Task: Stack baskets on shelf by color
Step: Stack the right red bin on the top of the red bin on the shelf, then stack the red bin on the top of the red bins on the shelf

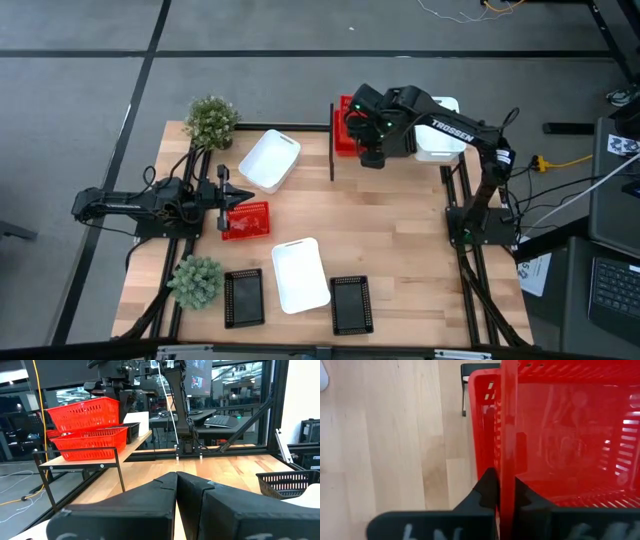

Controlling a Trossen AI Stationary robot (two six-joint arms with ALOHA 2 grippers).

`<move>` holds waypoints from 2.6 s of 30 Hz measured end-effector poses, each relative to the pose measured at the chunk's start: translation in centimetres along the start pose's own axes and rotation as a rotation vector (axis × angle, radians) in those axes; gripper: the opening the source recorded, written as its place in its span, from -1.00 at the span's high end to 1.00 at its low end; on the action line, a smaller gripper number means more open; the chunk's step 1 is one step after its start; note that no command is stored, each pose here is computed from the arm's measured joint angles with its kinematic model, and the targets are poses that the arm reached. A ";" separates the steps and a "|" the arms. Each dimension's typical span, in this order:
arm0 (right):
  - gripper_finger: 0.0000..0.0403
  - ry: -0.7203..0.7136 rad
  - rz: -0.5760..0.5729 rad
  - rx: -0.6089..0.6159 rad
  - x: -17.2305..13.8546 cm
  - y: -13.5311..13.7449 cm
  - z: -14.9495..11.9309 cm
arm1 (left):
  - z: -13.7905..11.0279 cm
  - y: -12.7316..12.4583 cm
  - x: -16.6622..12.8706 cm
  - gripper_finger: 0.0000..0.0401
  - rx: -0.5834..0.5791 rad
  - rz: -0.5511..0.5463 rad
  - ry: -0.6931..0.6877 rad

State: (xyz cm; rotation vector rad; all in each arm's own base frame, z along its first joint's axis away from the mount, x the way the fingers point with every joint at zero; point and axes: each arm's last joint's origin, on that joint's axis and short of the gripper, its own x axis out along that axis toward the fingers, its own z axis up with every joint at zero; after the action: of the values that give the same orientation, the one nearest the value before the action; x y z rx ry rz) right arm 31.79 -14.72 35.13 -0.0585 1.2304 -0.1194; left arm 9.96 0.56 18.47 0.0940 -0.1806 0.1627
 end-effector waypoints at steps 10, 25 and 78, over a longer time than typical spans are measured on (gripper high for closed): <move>0.89 -0.004 -0.001 0.022 0.0 0.0 0.0 | 0.0 0.0 0.0 1.00 -0.001 0.000 0.000; 0.58 -0.041 0.064 0.076 -1.2 0.5 0.4 | 0.0 0.0 0.0 1.00 -0.005 0.000 0.000; 0.60 -0.211 0.254 0.245 -6.5 11.3 -12.9 | 9.3 -7.4 18.4 1.00 -0.067 0.141 1.037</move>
State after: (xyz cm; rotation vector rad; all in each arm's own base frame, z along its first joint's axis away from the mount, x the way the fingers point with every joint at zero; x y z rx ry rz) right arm 18.17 -2.43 35.70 0.2913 0.9957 -0.0405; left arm 27.47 -4.94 30.45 -0.0769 0.8429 0.3258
